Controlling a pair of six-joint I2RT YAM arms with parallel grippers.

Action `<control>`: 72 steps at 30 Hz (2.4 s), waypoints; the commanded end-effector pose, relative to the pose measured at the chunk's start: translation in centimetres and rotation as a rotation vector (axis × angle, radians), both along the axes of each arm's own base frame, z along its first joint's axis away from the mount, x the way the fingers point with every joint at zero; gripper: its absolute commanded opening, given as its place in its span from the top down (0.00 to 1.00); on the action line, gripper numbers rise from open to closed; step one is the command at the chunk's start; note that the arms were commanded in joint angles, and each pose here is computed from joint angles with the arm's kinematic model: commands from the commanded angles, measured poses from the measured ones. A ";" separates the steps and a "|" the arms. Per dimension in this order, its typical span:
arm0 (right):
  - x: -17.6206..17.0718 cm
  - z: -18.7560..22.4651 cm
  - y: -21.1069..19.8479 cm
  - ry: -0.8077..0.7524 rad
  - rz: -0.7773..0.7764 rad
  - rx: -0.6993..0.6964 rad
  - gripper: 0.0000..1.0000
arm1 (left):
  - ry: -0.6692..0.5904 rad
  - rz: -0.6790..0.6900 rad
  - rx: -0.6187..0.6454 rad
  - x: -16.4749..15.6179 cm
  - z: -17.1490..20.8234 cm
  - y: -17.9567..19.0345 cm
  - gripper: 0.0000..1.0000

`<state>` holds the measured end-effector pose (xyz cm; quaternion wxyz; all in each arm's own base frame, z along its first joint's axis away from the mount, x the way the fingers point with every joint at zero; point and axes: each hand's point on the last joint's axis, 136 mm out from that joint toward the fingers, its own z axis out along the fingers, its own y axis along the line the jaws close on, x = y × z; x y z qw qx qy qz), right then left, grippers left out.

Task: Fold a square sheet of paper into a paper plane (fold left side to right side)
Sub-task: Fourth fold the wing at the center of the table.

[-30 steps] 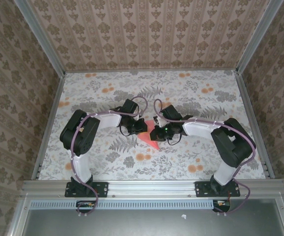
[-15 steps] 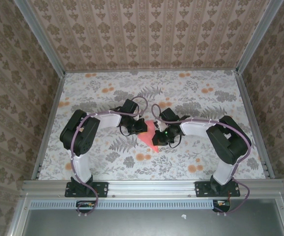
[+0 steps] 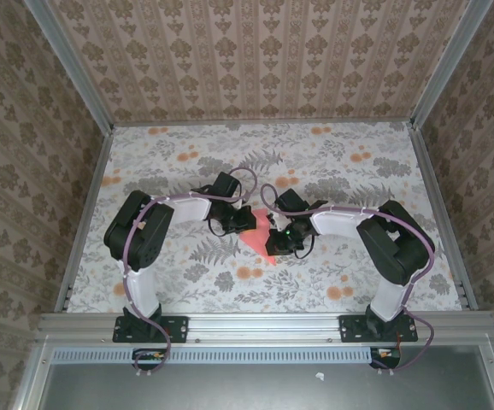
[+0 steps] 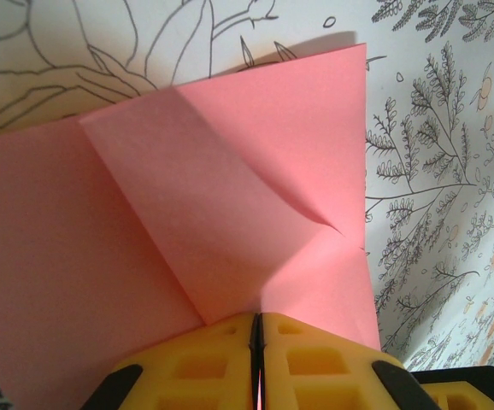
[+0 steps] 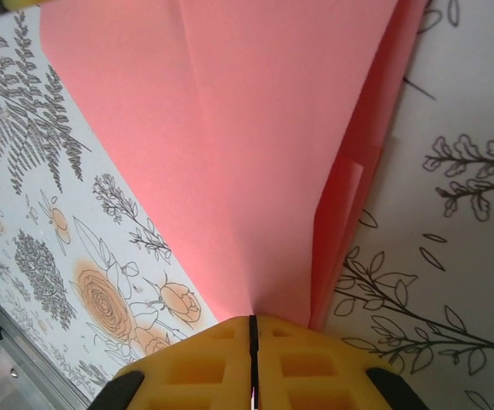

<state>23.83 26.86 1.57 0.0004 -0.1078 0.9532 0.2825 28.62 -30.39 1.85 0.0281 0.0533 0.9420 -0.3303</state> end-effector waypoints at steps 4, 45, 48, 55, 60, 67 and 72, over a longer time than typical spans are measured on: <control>-2.2 -1.4 -1.7 0.073 0.031 -0.100 0.91 | 0.047 0.017 0.129 -1.0 -3.0 2.7 0.90; -2.6 4.9 0.1 -0.023 -0.008 0.160 0.91 | 0.037 0.021 0.136 -0.7 -2.8 2.8 0.91; -0.1 4.1 1.4 -0.054 -0.041 0.177 0.91 | 0.035 0.019 0.136 -0.7 -2.7 2.7 0.91; 2.5 2.0 1.6 -0.060 -0.076 0.114 0.91 | 0.031 0.013 0.134 -0.7 -2.5 2.3 0.91; 2.1 0.4 -0.3 -0.045 -0.095 0.040 0.91 | 0.030 0.015 0.133 -0.6 -2.4 2.3 0.91; 0.5 -1.6 -1.4 0.007 -0.066 -0.013 0.91 | 0.017 0.007 0.118 -0.3 -1.9 1.9 0.90; 0.1 -2.3 -1.7 0.024 -0.061 -0.041 0.92 | 0.012 0.006 0.110 -0.3 -1.5 1.7 0.88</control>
